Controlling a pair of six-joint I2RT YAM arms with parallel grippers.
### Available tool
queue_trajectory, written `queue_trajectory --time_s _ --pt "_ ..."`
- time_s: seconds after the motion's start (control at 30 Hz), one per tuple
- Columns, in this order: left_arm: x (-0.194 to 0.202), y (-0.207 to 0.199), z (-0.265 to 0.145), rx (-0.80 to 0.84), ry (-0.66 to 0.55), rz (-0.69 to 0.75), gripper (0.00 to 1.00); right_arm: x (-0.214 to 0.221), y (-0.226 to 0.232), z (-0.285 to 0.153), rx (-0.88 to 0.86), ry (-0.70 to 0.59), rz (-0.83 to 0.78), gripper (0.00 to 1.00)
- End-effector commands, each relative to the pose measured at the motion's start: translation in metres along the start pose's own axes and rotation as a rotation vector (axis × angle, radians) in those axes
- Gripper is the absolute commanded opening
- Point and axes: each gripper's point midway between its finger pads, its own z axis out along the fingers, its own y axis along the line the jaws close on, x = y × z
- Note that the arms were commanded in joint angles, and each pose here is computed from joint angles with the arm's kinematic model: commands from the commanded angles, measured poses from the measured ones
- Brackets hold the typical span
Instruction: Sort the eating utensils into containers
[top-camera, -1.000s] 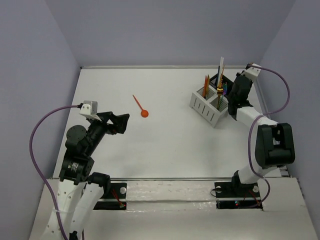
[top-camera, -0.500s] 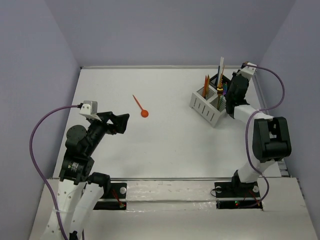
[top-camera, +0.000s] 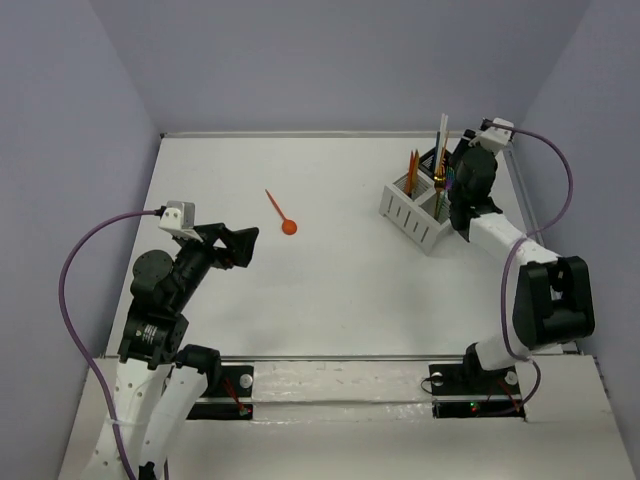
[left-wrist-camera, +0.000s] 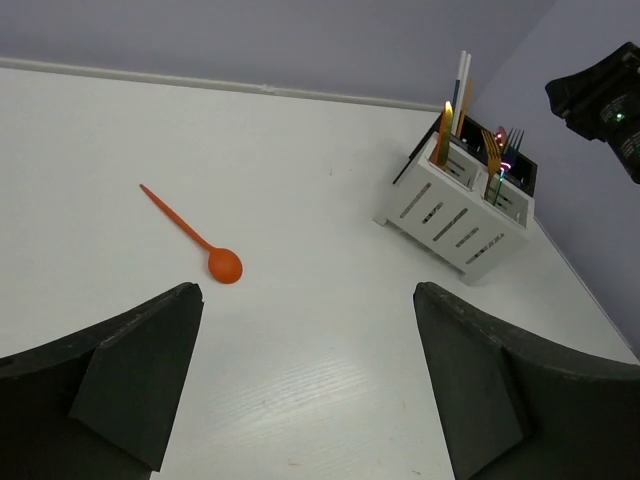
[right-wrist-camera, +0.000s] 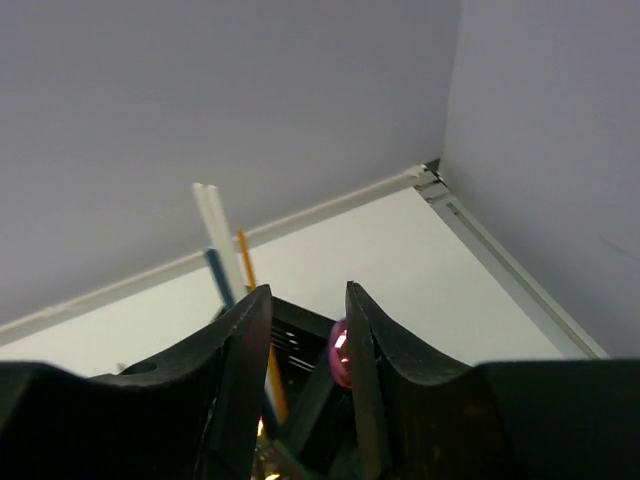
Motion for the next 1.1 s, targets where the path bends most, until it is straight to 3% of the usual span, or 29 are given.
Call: queue_trajectory --time_s 0.0,0.2,0.23,0.33,0.37,0.4,0.47,0.53,0.6,0.67,0.73,1.07 --pt "-0.022 -0.011 -0.002 0.039 -0.068 0.027 0.99 -0.056 0.088 -0.043 -0.271 -0.044 0.123 0.39" --pt "-0.023 -0.009 -0.002 0.030 -0.074 0.027 0.99 -0.007 0.211 -0.107 -0.610 0.193 0.057 0.38" --pt "-0.023 -0.009 -0.002 0.029 -0.074 0.029 0.99 0.021 0.238 -0.128 -0.676 0.258 0.019 0.38" --pt "-0.024 -0.009 -0.002 0.027 -0.075 0.027 0.99 0.030 0.282 -0.151 -0.765 0.289 0.009 0.38" --pt "-0.023 -0.009 -0.002 0.026 -0.073 0.027 0.99 0.061 0.299 -0.164 -0.796 0.360 -0.022 0.38" --pt "-0.024 -0.009 -0.002 0.026 -0.078 0.028 0.99 0.050 0.319 -0.167 -0.835 0.354 -0.002 0.39" --pt "-0.025 -0.007 -0.003 0.016 -0.082 0.028 0.99 0.096 0.338 -0.176 -0.851 0.451 -0.061 0.40" --pt "-0.026 -0.007 -0.003 0.017 -0.084 0.028 0.99 0.099 0.363 -0.185 -0.881 0.480 -0.077 0.43" --pt "-0.026 -0.007 -0.003 0.018 -0.083 0.028 0.99 0.144 0.375 -0.189 -0.878 0.556 -0.144 0.47" --pt "-0.025 -0.007 -0.003 0.019 -0.081 0.029 0.99 0.148 0.392 -0.195 -0.917 0.586 -0.168 0.49" --pt "-0.026 -0.007 -0.003 0.020 -0.082 0.029 0.99 0.192 0.396 -0.208 -0.922 0.657 -0.250 0.51" --pt "-0.026 -0.008 -0.004 0.023 -0.086 0.030 0.99 0.259 0.410 -0.253 -1.002 0.757 -0.366 0.52"
